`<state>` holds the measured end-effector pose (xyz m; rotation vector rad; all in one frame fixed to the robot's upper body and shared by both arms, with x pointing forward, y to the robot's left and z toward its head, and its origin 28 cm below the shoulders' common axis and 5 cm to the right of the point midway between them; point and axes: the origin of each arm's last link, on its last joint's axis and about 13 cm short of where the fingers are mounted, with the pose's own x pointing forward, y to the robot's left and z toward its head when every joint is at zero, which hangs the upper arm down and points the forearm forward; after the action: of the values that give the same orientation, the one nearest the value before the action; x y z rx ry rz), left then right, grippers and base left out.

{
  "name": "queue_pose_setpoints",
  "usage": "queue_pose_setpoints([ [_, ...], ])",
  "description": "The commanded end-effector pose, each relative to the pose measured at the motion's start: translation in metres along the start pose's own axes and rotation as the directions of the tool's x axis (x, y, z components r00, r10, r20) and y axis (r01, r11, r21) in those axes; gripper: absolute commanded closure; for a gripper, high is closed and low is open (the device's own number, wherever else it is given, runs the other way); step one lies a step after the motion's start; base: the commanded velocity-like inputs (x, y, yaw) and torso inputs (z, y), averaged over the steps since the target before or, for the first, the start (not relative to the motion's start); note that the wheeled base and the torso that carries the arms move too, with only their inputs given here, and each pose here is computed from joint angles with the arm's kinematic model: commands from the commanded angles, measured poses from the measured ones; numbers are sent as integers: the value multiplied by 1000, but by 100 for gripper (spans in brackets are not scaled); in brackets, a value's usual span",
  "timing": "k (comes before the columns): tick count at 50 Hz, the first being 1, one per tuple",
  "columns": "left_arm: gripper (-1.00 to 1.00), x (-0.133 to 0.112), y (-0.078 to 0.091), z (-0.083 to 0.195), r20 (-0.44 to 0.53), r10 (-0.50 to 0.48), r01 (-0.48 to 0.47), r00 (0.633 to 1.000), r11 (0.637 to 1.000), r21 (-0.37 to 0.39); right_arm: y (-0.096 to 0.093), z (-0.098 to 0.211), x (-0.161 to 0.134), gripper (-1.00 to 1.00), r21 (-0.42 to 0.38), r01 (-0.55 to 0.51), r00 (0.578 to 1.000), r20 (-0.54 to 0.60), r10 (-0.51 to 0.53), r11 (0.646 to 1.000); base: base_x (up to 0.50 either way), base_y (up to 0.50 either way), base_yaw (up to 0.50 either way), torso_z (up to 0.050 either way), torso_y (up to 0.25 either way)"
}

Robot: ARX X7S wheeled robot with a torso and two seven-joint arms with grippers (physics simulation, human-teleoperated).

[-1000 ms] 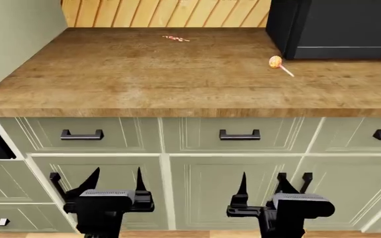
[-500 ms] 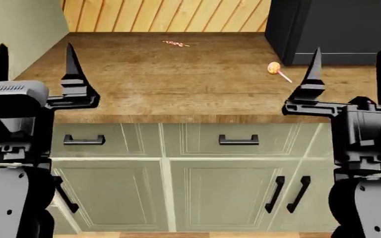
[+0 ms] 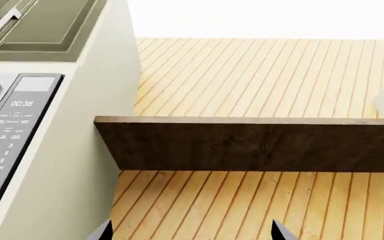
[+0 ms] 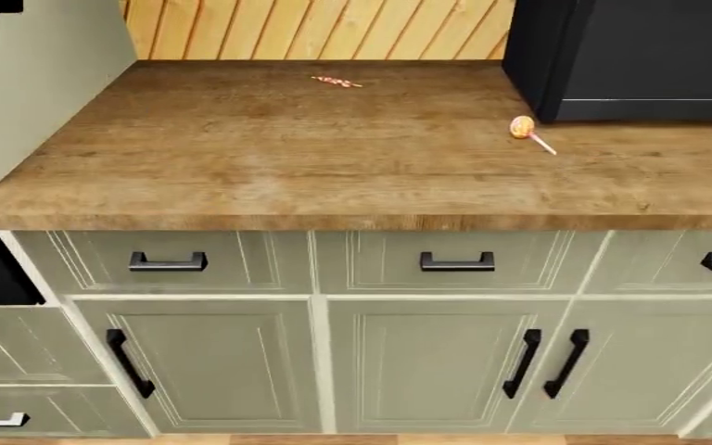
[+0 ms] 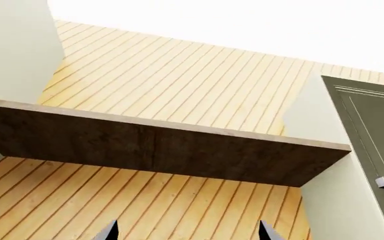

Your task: Open the microwave door

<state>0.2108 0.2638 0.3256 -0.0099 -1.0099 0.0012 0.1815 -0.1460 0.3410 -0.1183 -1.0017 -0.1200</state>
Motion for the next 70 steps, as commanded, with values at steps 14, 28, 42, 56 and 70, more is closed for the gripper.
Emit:
queue_pose_setpoints([
  [14, -100, 2, 2, 14, 22, 28, -28, 999, 1000, -4, 0, 14, -3, -100, -32, -34, 999, 29, 35, 999, 10, 500, 0, 0, 0],
  [28, -100, 5, 2, 19, 29, 45, -44, 999, 998, -35, 0, 16, -3, -100, -27, -37, 999, 36, 38, 999, 12, 500, 0, 0, 0],
  [42, -100, 4, 2, 18, 22, 46, -46, 999, 999, -22, 0, 16, -4, -100, -28, -42, 998, 36, 43, 999, 10, 500, 0, 0, 0],
  [56, -100, 3, 1, 19, 26, 41, -40, 999, 999, -29, 1, 16, -5, -100, -28, -45, 998, 34, 46, 999, 12, 500, 0, 0, 0],
  [70, -100, 3, 1, 18, 21, 31, -31, 999, 999, -23, 0, 16, -6, -100, -27, -45, 998, 35, 46, 999, 12, 500, 0, 0, 0],
])
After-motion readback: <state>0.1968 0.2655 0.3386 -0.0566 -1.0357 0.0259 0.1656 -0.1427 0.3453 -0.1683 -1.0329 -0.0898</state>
